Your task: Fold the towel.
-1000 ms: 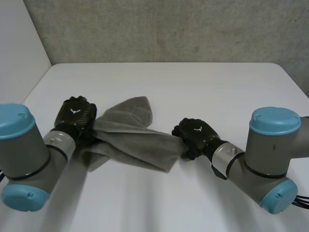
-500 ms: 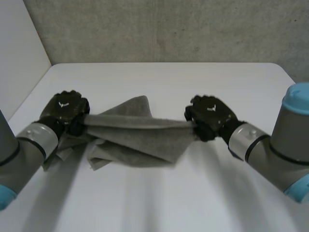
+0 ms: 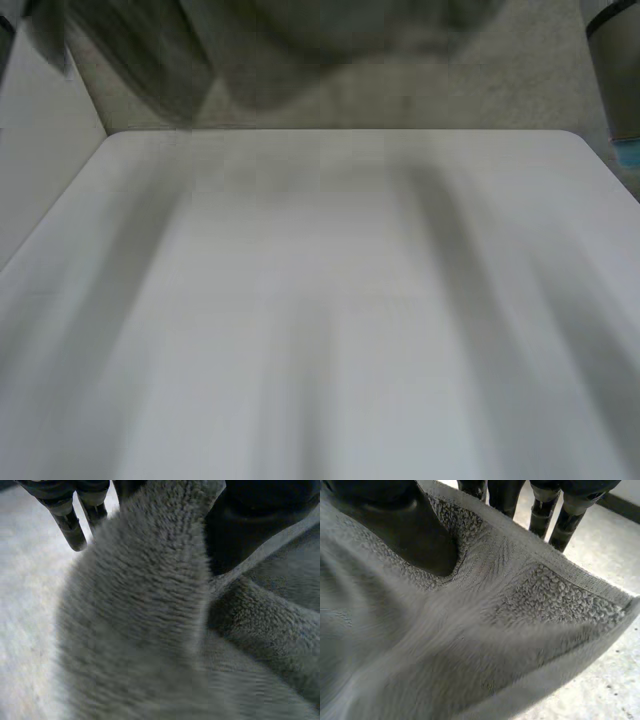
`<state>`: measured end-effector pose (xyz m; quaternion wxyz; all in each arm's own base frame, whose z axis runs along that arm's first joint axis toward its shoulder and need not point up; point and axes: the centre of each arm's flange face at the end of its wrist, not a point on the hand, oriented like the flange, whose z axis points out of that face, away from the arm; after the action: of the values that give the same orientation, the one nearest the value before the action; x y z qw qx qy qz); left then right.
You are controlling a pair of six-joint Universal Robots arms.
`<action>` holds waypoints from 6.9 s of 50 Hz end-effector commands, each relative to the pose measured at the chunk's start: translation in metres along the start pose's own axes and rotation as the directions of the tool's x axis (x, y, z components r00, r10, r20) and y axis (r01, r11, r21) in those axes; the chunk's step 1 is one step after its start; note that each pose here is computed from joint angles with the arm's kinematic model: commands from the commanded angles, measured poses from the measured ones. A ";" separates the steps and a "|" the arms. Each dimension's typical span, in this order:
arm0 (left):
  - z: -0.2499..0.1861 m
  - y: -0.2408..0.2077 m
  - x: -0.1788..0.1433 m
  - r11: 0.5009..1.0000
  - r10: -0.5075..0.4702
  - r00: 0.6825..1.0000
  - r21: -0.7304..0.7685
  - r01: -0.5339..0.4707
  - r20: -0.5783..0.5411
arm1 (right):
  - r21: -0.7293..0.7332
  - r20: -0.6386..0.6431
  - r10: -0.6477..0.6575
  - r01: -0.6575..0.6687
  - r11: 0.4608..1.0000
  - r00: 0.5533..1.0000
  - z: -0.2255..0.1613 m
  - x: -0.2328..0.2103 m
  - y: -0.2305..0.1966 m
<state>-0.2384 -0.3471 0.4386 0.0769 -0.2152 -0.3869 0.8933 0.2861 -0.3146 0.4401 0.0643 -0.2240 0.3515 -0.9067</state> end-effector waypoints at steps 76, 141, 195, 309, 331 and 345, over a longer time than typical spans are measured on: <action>-0.223 0.200 0.106 0.645 -0.068 0.950 -0.740 -0.192 -0.306 | -0.795 0.263 0.224 0.079 0.602 0.938 -0.224 -0.062 0.141; -0.200 0.103 0.034 0.649 -0.145 0.966 -0.758 -0.071 -0.214 | -0.779 0.409 0.127 0.273 0.564 0.904 -0.191 0.030 0.097; -0.148 0.280 0.112 0.720 -0.030 0.934 -0.656 -0.227 -0.356 | -0.778 0.331 0.003 0.270 0.568 0.944 -0.191 -0.011 0.273; -0.202 0.144 0.062 0.684 -0.134 0.982 -0.729 -0.003 -0.130 | -0.390 0.642 0.039 0.283 0.876 0.766 -0.157 -0.161 0.097; -0.176 0.130 0.078 0.759 -0.146 0.974 -0.651 -0.004 -0.175 | -0.453 0.636 0.113 0.250 0.856 0.763 -0.179 -0.182 0.099; -0.143 0.096 0.130 0.823 -0.286 0.932 -0.555 0.120 -0.223 | -0.737 0.235 0.270 -0.010 0.676 0.934 -0.186 -0.065 0.101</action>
<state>-0.2669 -0.2864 0.2410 0.1372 -0.3114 -0.6292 0.6988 0.2928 -0.2542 0.2383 0.1079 -0.3952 0.6246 -0.6649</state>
